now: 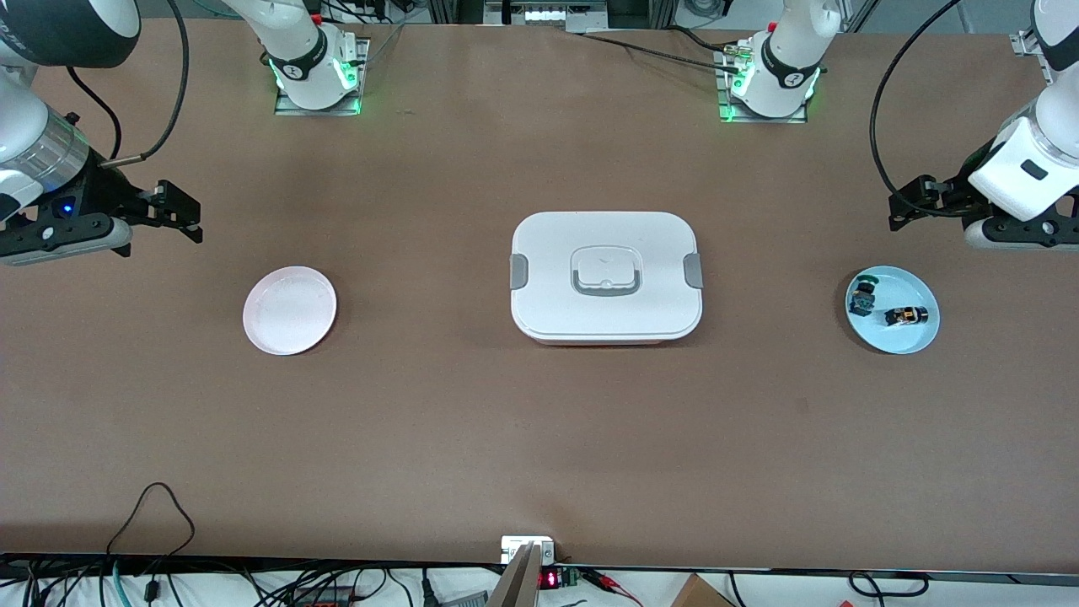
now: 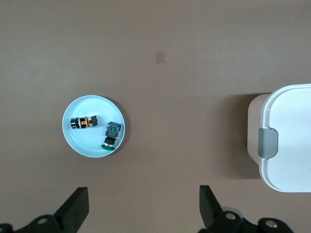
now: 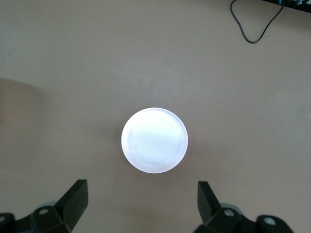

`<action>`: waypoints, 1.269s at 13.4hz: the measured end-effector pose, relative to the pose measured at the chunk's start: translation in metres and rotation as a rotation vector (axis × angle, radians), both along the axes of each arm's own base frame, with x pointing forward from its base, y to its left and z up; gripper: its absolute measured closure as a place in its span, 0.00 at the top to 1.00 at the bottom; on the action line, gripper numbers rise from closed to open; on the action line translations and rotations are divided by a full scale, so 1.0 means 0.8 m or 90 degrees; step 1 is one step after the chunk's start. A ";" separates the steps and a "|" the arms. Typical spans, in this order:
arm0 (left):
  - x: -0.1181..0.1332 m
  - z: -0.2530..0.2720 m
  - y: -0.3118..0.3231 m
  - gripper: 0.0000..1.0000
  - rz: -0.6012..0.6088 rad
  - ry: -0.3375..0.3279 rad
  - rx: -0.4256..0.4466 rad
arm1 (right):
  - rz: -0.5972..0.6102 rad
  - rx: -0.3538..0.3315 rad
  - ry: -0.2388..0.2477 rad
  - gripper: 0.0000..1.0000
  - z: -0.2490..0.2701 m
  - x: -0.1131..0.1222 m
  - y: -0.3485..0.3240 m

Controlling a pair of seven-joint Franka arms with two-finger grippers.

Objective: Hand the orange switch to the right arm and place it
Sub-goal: 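Move the left gripper toward the light-blue plate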

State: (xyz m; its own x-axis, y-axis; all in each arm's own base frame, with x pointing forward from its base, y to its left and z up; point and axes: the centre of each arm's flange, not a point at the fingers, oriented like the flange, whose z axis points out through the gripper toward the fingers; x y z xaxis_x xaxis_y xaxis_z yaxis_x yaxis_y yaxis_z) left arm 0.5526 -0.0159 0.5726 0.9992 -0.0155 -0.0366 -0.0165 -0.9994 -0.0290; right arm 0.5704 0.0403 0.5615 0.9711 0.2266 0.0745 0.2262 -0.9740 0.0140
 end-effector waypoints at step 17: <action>-0.002 -0.009 0.000 1.00 0.005 0.030 -0.013 | 0.034 0.001 -0.007 1.00 0.007 -0.003 0.038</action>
